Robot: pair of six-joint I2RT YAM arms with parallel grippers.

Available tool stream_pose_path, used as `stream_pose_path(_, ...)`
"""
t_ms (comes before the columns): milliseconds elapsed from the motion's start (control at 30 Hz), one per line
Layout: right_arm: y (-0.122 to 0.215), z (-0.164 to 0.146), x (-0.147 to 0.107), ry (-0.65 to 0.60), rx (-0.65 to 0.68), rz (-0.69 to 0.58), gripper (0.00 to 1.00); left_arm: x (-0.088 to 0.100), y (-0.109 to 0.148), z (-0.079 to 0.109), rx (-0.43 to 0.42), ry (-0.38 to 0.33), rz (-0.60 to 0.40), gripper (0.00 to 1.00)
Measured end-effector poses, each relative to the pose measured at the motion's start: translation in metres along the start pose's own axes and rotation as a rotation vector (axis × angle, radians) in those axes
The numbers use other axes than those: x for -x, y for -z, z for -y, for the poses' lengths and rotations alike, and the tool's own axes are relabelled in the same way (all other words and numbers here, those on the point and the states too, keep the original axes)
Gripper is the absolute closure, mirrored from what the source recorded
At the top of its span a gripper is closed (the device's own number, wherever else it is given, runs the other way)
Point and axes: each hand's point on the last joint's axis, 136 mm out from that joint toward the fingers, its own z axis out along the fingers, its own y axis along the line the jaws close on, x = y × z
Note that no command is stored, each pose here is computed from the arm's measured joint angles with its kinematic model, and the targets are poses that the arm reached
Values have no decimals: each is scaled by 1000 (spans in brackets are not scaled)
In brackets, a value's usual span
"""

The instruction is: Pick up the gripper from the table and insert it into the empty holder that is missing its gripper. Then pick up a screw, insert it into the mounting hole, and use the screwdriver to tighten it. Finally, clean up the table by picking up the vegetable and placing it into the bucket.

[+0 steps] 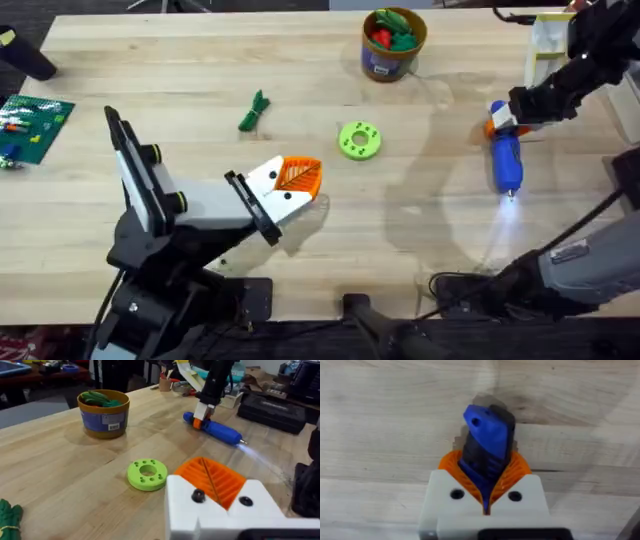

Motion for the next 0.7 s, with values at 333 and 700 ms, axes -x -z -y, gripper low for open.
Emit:
stream_pose_path(333, 21, 0, 3, -2, 8, -18, 970, 0, 0, 0, 0, 0, 0, 985)
stream_pose_path(700, 114, 2, 52, -25, -5, 170, 970, 0, 0, 0, 0, 0, 0, 984)
